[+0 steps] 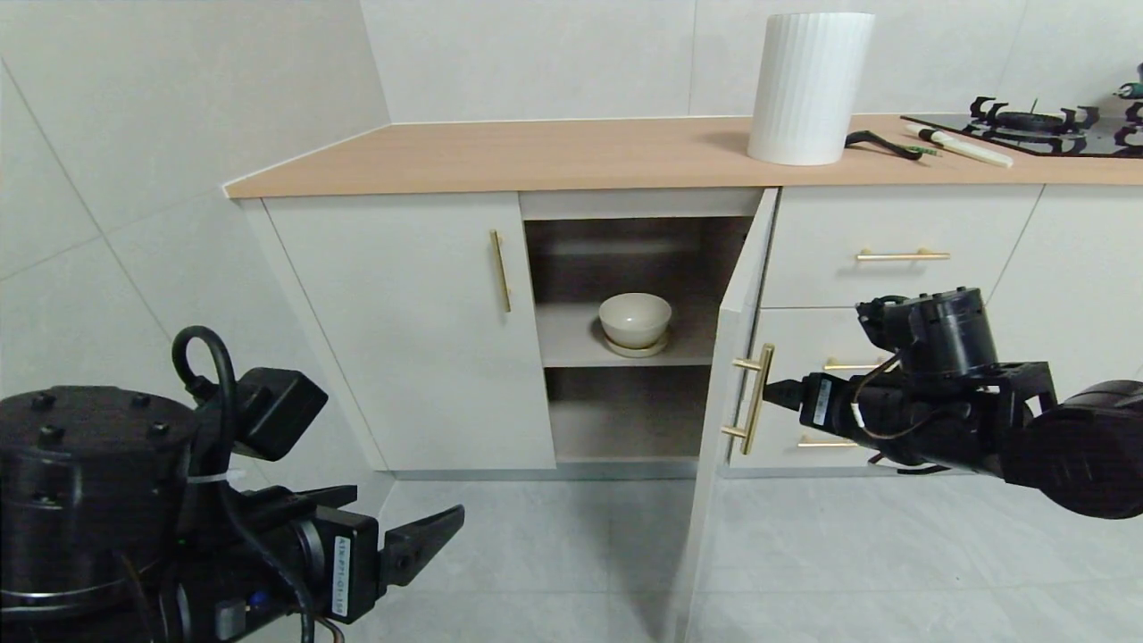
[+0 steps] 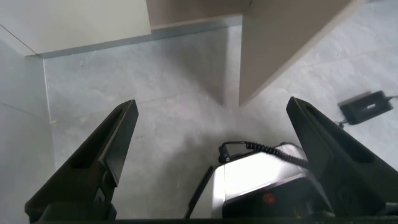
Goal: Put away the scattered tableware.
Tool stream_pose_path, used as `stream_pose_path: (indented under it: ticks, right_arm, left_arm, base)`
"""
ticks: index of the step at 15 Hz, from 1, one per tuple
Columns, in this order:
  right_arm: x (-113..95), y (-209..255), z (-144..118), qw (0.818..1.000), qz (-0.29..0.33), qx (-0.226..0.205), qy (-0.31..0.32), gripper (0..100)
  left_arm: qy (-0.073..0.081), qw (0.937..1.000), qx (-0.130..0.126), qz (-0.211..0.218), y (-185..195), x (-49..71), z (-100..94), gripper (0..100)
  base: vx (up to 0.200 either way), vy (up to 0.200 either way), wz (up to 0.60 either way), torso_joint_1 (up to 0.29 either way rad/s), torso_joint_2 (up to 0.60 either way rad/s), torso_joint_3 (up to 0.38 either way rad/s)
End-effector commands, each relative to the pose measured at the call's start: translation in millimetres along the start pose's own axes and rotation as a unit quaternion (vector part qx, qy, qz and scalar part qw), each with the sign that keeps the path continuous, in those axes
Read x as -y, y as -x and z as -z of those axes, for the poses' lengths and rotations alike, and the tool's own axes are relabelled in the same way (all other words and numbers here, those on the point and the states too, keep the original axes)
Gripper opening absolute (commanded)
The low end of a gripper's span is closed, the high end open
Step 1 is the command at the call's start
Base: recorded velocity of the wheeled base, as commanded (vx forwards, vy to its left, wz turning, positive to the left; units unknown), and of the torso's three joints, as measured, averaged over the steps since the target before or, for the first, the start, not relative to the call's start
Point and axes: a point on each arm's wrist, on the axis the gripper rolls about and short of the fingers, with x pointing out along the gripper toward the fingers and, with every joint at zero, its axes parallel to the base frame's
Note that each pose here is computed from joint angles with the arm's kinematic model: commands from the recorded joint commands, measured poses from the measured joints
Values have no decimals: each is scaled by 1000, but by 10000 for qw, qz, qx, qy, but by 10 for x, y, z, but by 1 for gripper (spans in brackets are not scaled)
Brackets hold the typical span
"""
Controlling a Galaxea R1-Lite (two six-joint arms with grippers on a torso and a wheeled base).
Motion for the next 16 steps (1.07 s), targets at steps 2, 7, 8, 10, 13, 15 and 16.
stream_pose_path:
  ticks: [2,7,8,10,13,15,16]
  right_arm:
    - [26,-252,168,9997,96,-228,45,100]
    - [23,-285,182,9997,85,-207,47,100]
    - [23,-285,182,9997,85,-207,47,100]
    - [8,-294,208,9997,72,-248,56,100]
    - [-2,-308,234,9996,72,-282,45,100]
    - [-1,-321,240,9995,80,-295,31,100]
    - [-12,-328,244,9996,54,-274,5,100]
  left_arm:
    - [-19,10000,-27,-7,-11,0,13,100]
    - [-13,10000,-35,-10,-15,0,14,100]
    - [-13,10000,-35,-10,-15,0,14,100]
    - [-5,10000,-19,-12,-2,-6,15,100]
    - [-20,10000,-48,-21,-2,-8,21,100]
    - [-25,10000,-69,-27,-1,-9,23,100]
    - [-25,10000,-69,-27,-1,-9,23,100]
  base:
    - [0,0,0,0,0,0]
    - [0,0,0,0,0,0]
    - [0,0,0,0,0,0]
    - [0,0,0,0,0,0]
    - [200,0,0,-2,2,-1]
    - [200,0,0,-5,2,5]
    - [200,0,0,17,2,2]
